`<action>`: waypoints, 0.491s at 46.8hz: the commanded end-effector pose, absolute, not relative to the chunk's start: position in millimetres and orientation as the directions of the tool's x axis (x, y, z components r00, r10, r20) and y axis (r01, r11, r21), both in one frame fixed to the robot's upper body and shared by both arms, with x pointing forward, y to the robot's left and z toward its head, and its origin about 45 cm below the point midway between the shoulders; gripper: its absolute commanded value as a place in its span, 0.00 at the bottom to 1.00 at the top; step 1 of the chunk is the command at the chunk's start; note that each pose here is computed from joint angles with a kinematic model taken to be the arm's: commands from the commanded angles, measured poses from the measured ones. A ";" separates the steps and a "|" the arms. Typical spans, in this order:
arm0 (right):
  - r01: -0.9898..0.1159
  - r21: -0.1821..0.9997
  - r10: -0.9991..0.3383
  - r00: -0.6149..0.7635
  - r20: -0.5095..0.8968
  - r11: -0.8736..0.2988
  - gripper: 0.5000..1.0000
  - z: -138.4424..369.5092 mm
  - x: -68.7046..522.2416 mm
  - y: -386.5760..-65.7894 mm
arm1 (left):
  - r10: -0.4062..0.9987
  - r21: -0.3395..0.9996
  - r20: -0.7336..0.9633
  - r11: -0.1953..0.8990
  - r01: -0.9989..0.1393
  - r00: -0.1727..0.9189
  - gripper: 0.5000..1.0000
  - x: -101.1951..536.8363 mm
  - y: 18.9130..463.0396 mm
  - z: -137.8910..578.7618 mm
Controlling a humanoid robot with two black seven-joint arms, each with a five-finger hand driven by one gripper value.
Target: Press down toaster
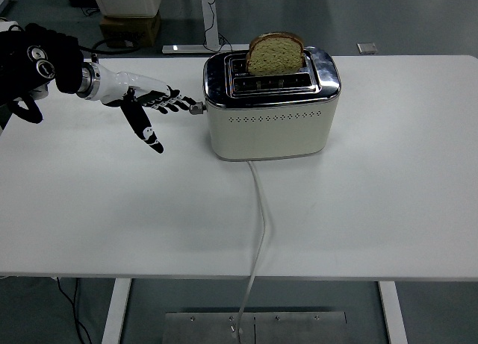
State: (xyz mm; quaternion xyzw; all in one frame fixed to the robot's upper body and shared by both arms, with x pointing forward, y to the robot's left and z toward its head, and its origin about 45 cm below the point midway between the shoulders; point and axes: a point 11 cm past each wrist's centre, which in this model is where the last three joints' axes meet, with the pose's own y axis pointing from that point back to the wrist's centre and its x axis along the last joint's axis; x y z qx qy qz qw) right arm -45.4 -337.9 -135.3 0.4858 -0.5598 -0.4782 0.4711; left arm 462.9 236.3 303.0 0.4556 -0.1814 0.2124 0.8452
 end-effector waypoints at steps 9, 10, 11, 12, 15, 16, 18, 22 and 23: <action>-0.093 0.993 -0.994 -0.084 0.063 0.070 1.00 -135.3 -45.4 -337.8 | 0.204 0.699 0.494 0.486 -0.525 0.845 1.00 465.2 236.5 295.7; -0.093 0.993 -0.994 -0.084 0.063 0.070 1.00 -135.3 -45.4 -337.8 | 0.204 0.699 0.494 0.486 -0.525 0.845 1.00 465.2 236.5 295.7; -0.093 0.993 -0.994 -0.084 0.063 0.070 1.00 -135.3 -45.4 -337.8 | 0.204 0.699 0.494 0.486 -0.525 0.845 1.00 465.2 236.5 295.7; -0.093 0.993 -0.994 -0.084 0.063 0.070 1.00 -135.3 -45.4 -337.8 | 0.205 0.699 0.492 0.487 -0.524 0.846 1.00 465.0 236.6 295.0; -0.093 0.993 -0.994 -0.084 0.063 0.070 1.00 -135.3 -45.4 -337.8 | 0.207 0.699 0.489 0.488 -0.523 0.847 1.00 464.7 236.7 294.4; -0.093 0.993 -0.994 -0.084 0.063 0.070 1.00 -135.3 -45.4 -337.8 | 0.209 0.699 0.487 0.489 -0.522 0.848 1.00 464.5 236.8 293.7; -0.093 0.993 -0.994 -0.084 0.063 0.070 1.00 -135.3 -45.4 -337.8 | 0.209 0.699 0.486 0.490 -0.521 0.848 1.00 464.6 235.6 293.4; -0.093 0.993 -0.994 -0.084 0.063 0.070 1.00 -135.3 -45.4 -337.8 | 0.208 0.699 0.485 0.492 -0.519 0.850 1.00 464.2 233.8 291.6; -0.094 0.993 -0.994 -0.086 0.063 0.071 1.00 -135.3 -45.4 -337.9 | 0.209 0.699 0.485 0.491 -0.520 0.849 1.00 464.1 234.0 290.9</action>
